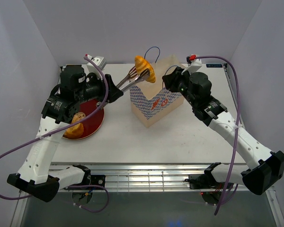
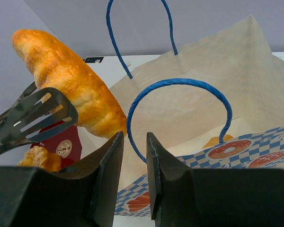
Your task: Place the fake bread into the paper bag
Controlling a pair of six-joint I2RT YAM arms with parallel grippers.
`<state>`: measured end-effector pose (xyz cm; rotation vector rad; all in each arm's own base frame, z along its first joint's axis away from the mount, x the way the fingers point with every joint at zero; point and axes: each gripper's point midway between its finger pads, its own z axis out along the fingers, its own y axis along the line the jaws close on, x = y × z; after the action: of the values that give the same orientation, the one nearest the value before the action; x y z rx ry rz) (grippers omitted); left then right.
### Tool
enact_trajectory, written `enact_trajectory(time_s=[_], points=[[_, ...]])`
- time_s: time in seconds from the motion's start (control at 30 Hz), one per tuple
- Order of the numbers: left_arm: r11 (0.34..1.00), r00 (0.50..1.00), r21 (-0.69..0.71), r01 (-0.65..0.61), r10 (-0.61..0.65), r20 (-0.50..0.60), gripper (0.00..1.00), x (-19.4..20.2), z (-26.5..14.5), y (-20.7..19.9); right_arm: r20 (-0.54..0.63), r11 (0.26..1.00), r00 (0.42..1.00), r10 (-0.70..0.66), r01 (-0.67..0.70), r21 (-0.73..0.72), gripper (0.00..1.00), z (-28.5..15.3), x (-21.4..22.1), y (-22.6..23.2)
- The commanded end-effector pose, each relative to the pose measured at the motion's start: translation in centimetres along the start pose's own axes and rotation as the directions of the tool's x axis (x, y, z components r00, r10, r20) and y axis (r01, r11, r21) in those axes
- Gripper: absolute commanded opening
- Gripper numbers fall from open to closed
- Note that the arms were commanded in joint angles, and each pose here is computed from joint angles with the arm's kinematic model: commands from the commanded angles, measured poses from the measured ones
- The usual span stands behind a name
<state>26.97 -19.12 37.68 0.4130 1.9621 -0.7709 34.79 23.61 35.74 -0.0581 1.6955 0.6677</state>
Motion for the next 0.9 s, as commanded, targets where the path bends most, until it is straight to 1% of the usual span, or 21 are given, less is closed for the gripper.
enact_trajectory(time_s=[0.0,0.2,0.57,0.87], points=[[0.998,0.996,0.042,-0.05,0.047,0.074,0.57,-1.4,-0.96,-1.16,0.04,1.0,0.999,0.007,-0.006,-0.028,0.33,-0.08,-1.9,1.13],[0.999,0.998,0.034,-0.043,0.041,0.048,0.59,-0.8,-0.21,-0.65,0.037,0.999,0.999,0.004,-0.002,-0.033,0.33,0.18,-1.89,1.24],[0.997,0.996,0.032,-0.072,0.07,0.057,0.61,-1.4,-0.36,-0.72,0.032,0.999,0.999,-0.001,0.003,-0.039,0.33,0.49,-1.92,1.43],[0.995,0.994,0.038,-0.094,0.092,0.053,0.65,-1.26,-0.7,-0.86,0.024,0.999,1.0,0.002,-0.001,-0.039,0.33,0.61,-1.54,1.36]])
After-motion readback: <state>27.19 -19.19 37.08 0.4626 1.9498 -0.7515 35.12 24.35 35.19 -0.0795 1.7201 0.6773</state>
